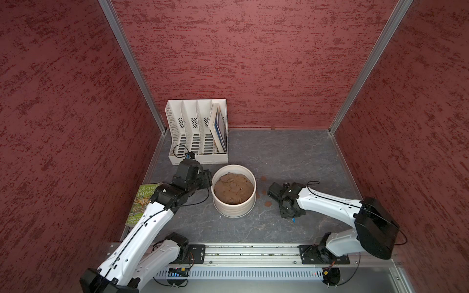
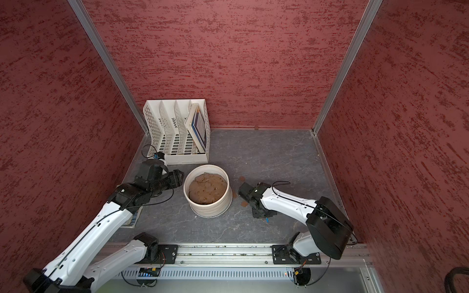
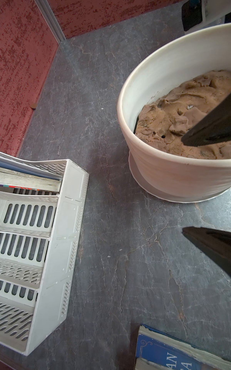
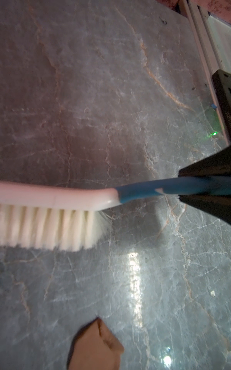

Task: Scrub the dried mud off the ceramic pot
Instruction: Place the brush at the center of the board, then reset both arms

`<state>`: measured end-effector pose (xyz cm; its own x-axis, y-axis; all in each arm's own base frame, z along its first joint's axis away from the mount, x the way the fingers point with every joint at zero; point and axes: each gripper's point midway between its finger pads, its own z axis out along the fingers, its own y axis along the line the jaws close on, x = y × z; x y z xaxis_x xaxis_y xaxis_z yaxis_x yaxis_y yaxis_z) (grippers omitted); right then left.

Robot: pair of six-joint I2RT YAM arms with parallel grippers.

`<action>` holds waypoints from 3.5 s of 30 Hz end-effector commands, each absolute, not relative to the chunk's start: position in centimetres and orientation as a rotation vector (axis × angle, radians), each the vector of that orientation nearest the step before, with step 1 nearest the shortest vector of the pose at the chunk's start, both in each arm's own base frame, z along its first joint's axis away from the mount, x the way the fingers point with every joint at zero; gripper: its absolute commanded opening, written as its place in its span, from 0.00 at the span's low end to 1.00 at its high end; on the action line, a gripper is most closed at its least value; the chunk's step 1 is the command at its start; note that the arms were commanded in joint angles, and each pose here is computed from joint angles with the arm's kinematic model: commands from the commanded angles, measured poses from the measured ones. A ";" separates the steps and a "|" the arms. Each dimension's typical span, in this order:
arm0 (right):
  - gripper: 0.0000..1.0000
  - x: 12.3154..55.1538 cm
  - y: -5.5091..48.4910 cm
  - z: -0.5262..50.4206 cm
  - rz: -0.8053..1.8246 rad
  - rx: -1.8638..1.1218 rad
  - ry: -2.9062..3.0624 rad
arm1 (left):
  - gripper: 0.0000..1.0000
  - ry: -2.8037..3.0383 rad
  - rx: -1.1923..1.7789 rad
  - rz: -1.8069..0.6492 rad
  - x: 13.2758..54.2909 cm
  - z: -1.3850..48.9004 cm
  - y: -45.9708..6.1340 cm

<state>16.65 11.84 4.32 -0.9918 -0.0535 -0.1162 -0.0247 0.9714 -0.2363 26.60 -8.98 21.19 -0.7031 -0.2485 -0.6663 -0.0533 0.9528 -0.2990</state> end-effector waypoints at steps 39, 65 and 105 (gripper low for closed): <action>0.99 27.1 9.1 22.8 -0.290 0.085 2.089 | 1.00 1.880 -0.458 0.235 29.8 29.4 1.8; 0.99 37.1 -5.7 15.0 -0.168 0.407 1.677 | 1.00 1.796 -0.336 -0.017 38.7 13.8 5.1; 0.99 40.0 -1.4 11.7 -0.072 0.146 1.803 | 1.00 1.797 -0.186 0.051 39.8 11.8 2.3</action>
